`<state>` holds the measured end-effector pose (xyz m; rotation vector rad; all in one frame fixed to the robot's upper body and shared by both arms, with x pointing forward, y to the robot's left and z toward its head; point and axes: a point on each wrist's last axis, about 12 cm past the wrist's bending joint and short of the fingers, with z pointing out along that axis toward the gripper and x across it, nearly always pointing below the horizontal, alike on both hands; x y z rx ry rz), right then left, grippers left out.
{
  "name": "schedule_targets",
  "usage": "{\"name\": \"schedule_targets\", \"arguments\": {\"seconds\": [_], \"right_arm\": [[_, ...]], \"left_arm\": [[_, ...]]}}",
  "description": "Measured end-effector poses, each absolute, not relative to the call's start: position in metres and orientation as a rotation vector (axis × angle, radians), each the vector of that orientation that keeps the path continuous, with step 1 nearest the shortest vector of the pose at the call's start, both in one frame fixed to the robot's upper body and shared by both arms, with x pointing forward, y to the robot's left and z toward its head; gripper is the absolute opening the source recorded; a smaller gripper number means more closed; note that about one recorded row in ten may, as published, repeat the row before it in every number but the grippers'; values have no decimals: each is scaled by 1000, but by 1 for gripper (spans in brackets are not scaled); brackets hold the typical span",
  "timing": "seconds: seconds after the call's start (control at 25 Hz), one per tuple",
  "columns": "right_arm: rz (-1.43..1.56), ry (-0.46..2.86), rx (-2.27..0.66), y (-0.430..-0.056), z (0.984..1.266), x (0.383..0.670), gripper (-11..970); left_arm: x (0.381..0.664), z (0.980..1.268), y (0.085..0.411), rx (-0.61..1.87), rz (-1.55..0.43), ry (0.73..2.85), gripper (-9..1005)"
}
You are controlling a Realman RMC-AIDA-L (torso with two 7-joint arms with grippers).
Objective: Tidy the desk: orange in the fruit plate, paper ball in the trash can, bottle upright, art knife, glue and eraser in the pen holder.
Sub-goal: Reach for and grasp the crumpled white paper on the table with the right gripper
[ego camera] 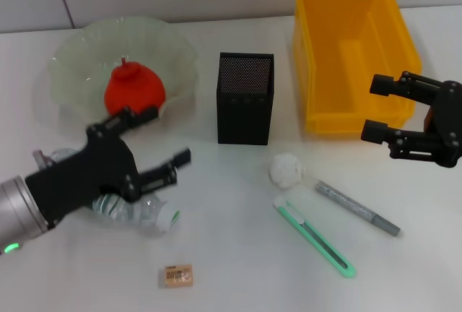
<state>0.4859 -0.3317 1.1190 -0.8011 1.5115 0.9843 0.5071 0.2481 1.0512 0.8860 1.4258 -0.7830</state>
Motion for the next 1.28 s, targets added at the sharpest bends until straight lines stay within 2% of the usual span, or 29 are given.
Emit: {"name": "schedule_targets", "arguments": {"seconds": [0.32, 0.56, 0.64, 0.8, 1.04, 1.28], "right_arm": [[984, 1604, -840, -337, 1141, 490, 843], [953, 1863, -943, -327, 1165, 503, 842], [894, 2036, -990, -315, 1184, 514, 841], [797, 2179, -1040, -296, 1203, 523, 840], [566, 2459, -1003, -244, 1240, 541, 836], [456, 2551, -997, -221, 1234, 548, 832]], "left_arm": [[498, 1045, 244, 944, -842, 1446, 849], [495, 1043, 245, 959, -847, 1455, 847], [493, 1041, 245, 976, -851, 1461, 847], [490, 1038, 244, 1020, -861, 1474, 847], [489, 1037, 244, 1027, -864, 1479, 847], [490, 1037, 243, 1026, -868, 1485, 847]]}}
